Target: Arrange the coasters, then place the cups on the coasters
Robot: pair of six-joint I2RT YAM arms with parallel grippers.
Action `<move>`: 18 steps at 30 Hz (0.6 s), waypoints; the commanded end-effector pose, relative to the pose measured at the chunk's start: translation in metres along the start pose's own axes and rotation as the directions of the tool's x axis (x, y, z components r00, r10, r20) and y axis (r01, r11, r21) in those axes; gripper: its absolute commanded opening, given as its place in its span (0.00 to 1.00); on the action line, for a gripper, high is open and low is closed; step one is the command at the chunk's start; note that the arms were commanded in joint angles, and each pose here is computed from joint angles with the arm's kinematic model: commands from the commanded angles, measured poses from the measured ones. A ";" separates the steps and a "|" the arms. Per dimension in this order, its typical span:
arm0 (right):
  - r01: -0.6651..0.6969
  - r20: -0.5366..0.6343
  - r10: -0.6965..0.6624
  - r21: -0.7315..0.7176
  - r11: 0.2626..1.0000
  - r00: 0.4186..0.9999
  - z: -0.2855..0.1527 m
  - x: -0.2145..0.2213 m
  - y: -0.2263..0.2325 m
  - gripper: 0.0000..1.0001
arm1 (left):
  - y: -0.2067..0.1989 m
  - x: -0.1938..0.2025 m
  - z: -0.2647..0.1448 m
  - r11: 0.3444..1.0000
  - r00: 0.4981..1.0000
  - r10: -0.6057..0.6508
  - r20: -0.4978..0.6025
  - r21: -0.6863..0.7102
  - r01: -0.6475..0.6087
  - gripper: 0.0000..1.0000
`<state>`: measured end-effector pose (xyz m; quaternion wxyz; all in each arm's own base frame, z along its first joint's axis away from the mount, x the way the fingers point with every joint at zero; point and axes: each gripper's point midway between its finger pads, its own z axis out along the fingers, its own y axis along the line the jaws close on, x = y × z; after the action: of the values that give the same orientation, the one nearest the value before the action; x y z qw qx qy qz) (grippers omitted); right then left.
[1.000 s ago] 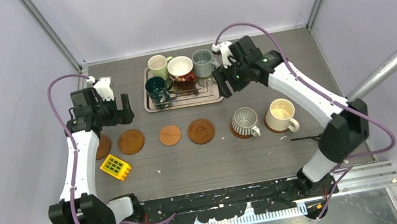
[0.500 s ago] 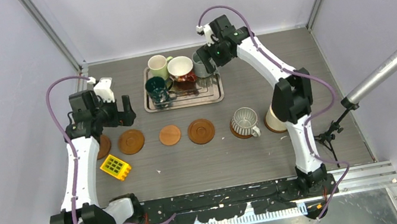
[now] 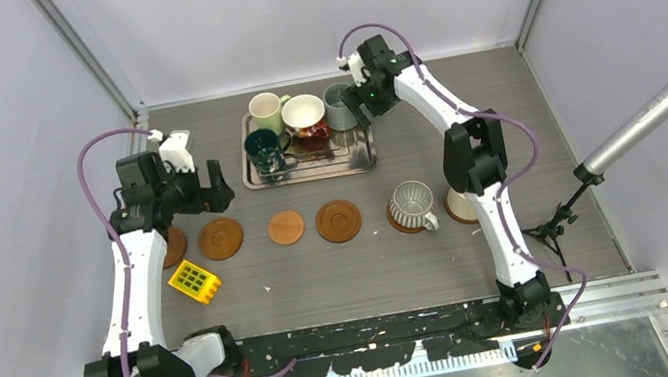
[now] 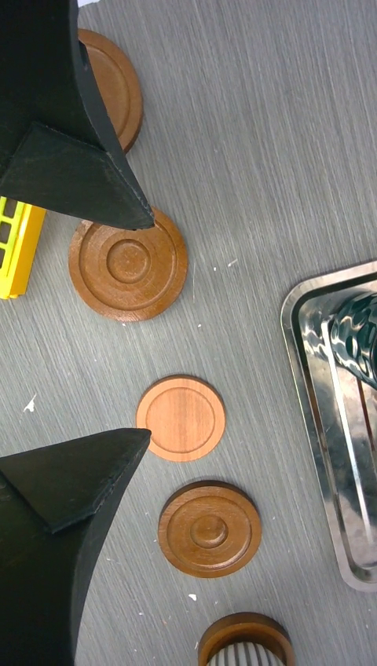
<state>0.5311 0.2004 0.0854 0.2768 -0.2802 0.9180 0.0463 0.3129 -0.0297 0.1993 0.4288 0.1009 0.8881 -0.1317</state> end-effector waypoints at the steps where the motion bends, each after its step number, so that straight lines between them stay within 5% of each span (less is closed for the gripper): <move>1: 0.044 0.123 -0.046 0.016 0.999 0.991 -0.008 -0.038 -0.007 0.90 | -0.009 -0.020 -0.007 0.999 0.999 -0.003 0.050 0.033 0.002 1.00; 12: 0.031 0.176 -0.030 0.000 1.000 0.984 0.011 -0.052 -0.004 0.85 | -0.012 -0.020 -0.004 0.998 0.999 -0.018 0.044 0.059 0.015 1.00; 18: 0.017 0.187 -0.016 -0.004 1.000 0.982 0.014 -0.054 -0.001 0.72 | -0.005 -0.023 -0.004 1.000 0.999 -0.004 0.050 0.024 0.003 1.00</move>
<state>0.5624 0.2158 0.0823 0.3229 -0.2874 0.8998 0.0586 0.3140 -0.0361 0.2003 0.4243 0.0978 0.8871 -0.1528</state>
